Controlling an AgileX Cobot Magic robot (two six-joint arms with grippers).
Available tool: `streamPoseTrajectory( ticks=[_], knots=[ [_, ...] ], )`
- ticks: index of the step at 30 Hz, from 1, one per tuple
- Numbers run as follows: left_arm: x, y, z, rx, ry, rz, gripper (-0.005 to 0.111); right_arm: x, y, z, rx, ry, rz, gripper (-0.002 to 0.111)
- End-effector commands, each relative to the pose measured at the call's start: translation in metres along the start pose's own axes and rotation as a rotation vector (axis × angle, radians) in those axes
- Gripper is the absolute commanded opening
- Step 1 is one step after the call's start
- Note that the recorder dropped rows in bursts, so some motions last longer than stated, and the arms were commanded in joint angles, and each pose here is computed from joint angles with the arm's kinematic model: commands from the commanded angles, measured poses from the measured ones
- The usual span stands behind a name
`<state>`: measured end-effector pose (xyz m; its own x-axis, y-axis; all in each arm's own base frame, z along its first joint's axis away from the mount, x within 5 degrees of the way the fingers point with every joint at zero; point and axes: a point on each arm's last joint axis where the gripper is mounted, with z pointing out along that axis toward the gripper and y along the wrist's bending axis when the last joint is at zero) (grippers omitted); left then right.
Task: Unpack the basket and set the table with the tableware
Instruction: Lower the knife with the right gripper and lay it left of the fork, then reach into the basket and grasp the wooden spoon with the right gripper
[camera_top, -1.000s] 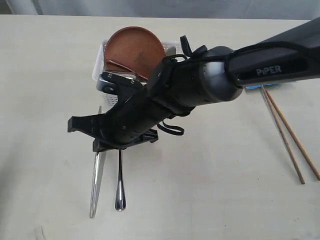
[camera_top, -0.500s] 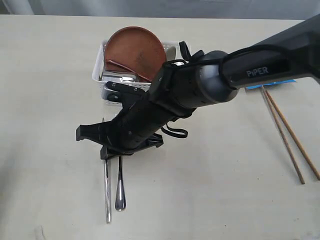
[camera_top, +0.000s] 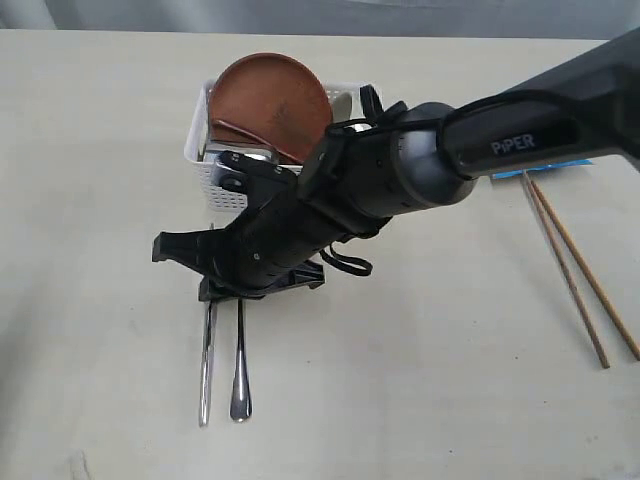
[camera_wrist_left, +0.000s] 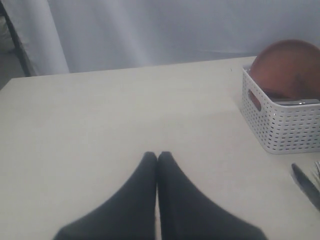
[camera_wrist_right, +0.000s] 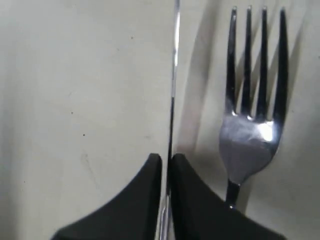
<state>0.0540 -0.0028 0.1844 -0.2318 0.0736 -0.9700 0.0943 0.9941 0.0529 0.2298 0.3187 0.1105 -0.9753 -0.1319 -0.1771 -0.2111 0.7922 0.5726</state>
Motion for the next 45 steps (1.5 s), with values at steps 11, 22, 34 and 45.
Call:
streamPoseTrajectory(
  ticks=[11, 22, 34, 45],
  knots=[
    [0.0, 0.0, 0.0, 0.005, -0.011, 0.003, 0.0, -0.02, 0.054, -0.034, -0.177, 0.046, -0.222, 0.041],
    [0.0, 0.0, 0.0, 0.005, -0.011, 0.003, 0.0, -0.092, 0.082, -0.131, 0.453, -0.3, -0.566, 0.041],
    [0.0, 0.0, 0.0, 0.005, -0.011, 0.003, 0.0, -0.136, 0.011, -0.153, 0.839, -0.148, -0.293, 0.044],
    [0.0, 0.0, 0.0, 0.005, -0.011, 0.003, 0.0, -0.139, 0.035, -0.131, 0.595, -0.155, -0.585, 0.053]
  ],
)
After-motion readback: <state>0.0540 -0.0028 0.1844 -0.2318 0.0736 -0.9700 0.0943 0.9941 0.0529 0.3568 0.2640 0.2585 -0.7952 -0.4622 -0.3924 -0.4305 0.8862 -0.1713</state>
